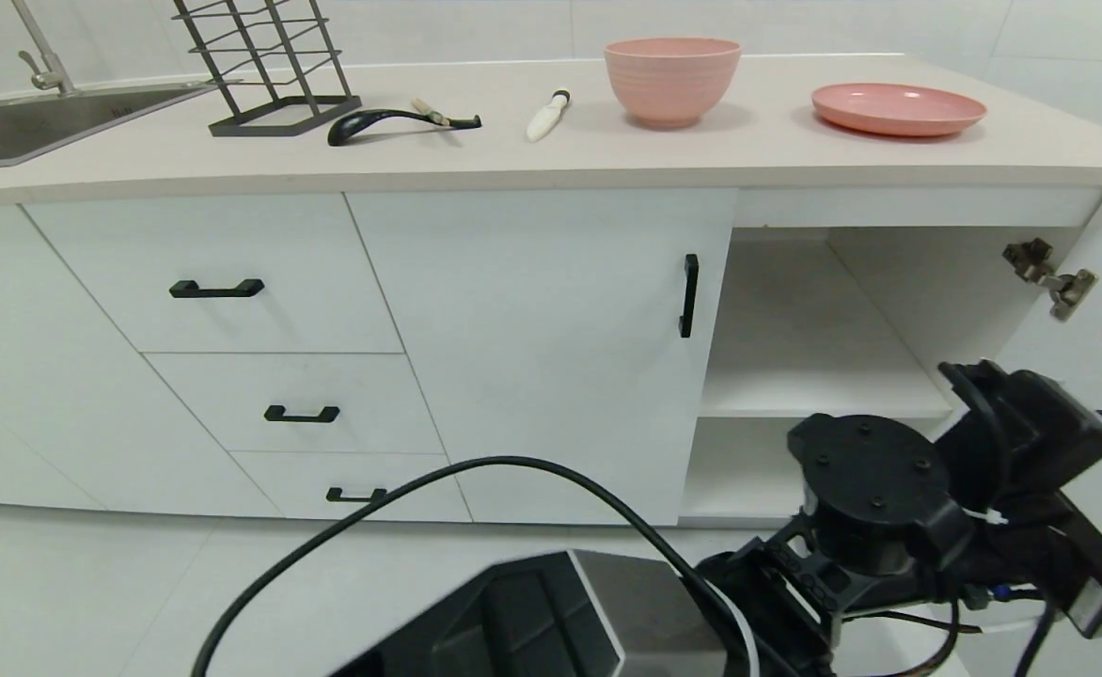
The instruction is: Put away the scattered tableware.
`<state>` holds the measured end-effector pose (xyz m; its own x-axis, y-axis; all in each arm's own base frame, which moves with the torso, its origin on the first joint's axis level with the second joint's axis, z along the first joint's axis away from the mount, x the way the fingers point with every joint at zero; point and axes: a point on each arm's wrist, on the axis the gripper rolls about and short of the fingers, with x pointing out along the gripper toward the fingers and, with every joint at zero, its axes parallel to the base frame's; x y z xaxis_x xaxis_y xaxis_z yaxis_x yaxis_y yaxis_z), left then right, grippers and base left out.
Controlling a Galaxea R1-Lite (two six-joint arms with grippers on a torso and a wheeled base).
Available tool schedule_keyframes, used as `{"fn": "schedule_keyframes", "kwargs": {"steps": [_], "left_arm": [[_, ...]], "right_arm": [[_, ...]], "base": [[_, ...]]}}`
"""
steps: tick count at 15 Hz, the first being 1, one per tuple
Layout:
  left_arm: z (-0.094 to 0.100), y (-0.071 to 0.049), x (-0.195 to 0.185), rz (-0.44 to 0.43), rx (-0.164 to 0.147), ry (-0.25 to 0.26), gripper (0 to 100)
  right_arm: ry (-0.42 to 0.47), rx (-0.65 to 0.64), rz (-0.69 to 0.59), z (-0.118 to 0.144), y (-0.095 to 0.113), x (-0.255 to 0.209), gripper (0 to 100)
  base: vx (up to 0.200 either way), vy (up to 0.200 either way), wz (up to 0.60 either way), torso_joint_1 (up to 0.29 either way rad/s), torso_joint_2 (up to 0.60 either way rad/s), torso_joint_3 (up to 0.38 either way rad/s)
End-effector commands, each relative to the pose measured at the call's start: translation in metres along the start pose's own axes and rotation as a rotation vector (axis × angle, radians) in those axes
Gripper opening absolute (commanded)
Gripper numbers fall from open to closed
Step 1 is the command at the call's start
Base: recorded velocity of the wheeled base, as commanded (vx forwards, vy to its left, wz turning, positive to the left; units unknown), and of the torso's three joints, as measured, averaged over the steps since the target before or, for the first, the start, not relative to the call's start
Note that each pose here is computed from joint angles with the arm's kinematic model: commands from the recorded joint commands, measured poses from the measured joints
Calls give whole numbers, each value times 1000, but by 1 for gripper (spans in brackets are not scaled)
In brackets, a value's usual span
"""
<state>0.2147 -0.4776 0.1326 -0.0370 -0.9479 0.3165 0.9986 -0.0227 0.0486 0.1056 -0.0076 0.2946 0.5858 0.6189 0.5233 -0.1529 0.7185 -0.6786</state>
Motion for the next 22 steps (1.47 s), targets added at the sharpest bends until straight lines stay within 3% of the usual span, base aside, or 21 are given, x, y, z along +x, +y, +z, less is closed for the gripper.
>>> {"fn": "schedule_keyframes", "kwargs": {"steps": [1, 2, 4, 7, 8, 9, 10, 13, 14, 15, 16, 17, 18, 19, 20, 22], "left_arm": [[40, 13, -61, 96, 2, 56, 100], [52, 10, -100, 144, -3, 89, 100], [80, 8, -147, 214, 21, 90, 100], [132, 12, -231, 396, 117, 56, 100], [147, 8, -260, 466, 163, 57, 100], [154, 5, -277, 510, 187, 62, 100], [166, -7, -297, 552, 208, 60, 100], [199, -64, -330, 572, 279, -2, 100], [205, -74, -338, 587, 299, -15, 100], [212, -93, -365, 689, 354, -21, 100], [213, -101, -375, 729, 377, -21, 100], [214, -119, -392, 811, 427, -24, 100], [211, -149, -406, 865, 476, -36, 100], [213, -166, -409, 879, 504, -53, 100], [215, -185, -412, 902, 527, -60, 100], [213, -214, -417, 963, 532, -37, 100]], "right_arm": [[113, 114, 22, -34, 15, -8, 100], [175, 179, 35, -51, 26, -15, 100], [222, 229, 44, -61, 35, -21, 100], [265, 264, 55, -66, 46, -31, 100], [277, 276, 60, -66, 51, -34, 100], [278, 275, 64, -65, 53, -37, 100], [278, 275, 72, -61, 58, -41, 100], [125, 296, 177, -24, 86, -56, 100], [105, 283, 178, -19, 87, -59, 100], [52, 245, 174, -3, 89, -65, 100], [36, 242, 178, 2, 90, -69, 100], [40, 259, 189, 9, 95, -76, 100], [57, 299, 213, 18, 105, -92, 100], [77, 328, 224, 23, 115, -106, 100], [115, 365, 230, 26, 127, -122, 100], [181, 410, 202, 27, 145, -145, 100]], "base": [[0, 0, 0, 0, 0, 0], [0, 0, 0, 0, 0, 0], [0, 0, 0, 0, 0, 0], [0, 0, 0, 0, 0, 0], [0, 0, 0, 0, 0, 0], [0, 0, 0, 0, 0, 0], [0, 0, 0, 0, 0, 0], [0, 0, 0, 0, 0, 0], [0, 0, 0, 0, 0, 0], [0, 0, 0, 0, 0, 0], [0, 0, 0, 0, 0, 0], [0, 0, 0, 0, 0, 0], [0, 0, 0, 0, 0, 0], [0, 0, 0, 0, 0, 0], [0, 0, 0, 0, 0, 0], [0, 0, 0, 0, 0, 0]]}}
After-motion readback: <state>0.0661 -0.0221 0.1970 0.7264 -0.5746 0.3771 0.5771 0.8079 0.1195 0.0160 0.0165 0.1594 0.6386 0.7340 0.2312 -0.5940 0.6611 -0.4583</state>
